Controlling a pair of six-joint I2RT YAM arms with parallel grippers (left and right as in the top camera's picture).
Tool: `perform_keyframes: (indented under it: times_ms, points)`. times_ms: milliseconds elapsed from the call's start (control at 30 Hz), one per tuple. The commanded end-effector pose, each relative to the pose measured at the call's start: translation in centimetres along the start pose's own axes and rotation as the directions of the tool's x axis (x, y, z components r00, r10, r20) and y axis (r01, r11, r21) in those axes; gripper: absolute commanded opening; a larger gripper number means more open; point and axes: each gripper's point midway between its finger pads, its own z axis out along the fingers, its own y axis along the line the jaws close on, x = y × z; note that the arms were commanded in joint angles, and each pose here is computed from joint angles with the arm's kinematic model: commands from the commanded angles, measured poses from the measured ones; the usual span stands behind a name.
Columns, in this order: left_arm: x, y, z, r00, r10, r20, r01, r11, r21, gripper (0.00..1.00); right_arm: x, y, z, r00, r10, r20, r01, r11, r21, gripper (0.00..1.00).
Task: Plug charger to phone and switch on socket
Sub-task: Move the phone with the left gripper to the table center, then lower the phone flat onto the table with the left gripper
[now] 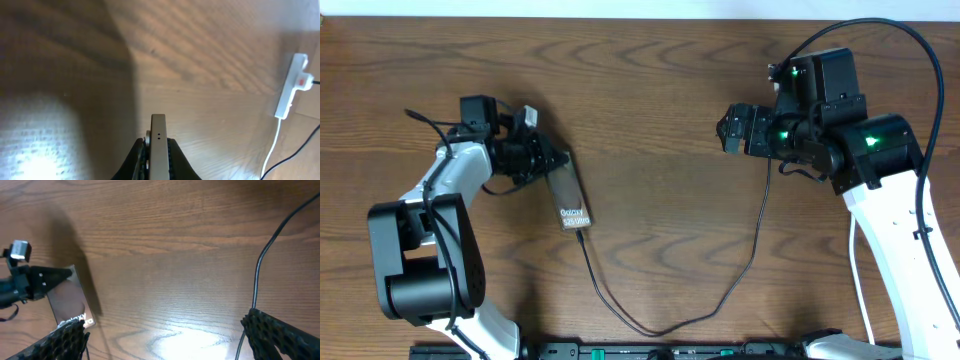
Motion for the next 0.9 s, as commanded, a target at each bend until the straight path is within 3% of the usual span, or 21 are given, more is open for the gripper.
perform_keyframes:
  times_ms: [0,867]
  points:
    - [0.6,0.1,0.3,1.000,-0.015,-0.014,0.015,1.000,0.002,0.08,-0.2,0.3,-0.4,1.000,-0.021,0.013,0.021,1.000,-0.001,0.99]
    - [1.8,2.3,1.4,0.997,-0.057,-0.048,0.055,0.997,-0.054,0.07,0.0,0.2,-0.4,1.000,-0.019,0.007,0.019,1.000,0.002,0.99]
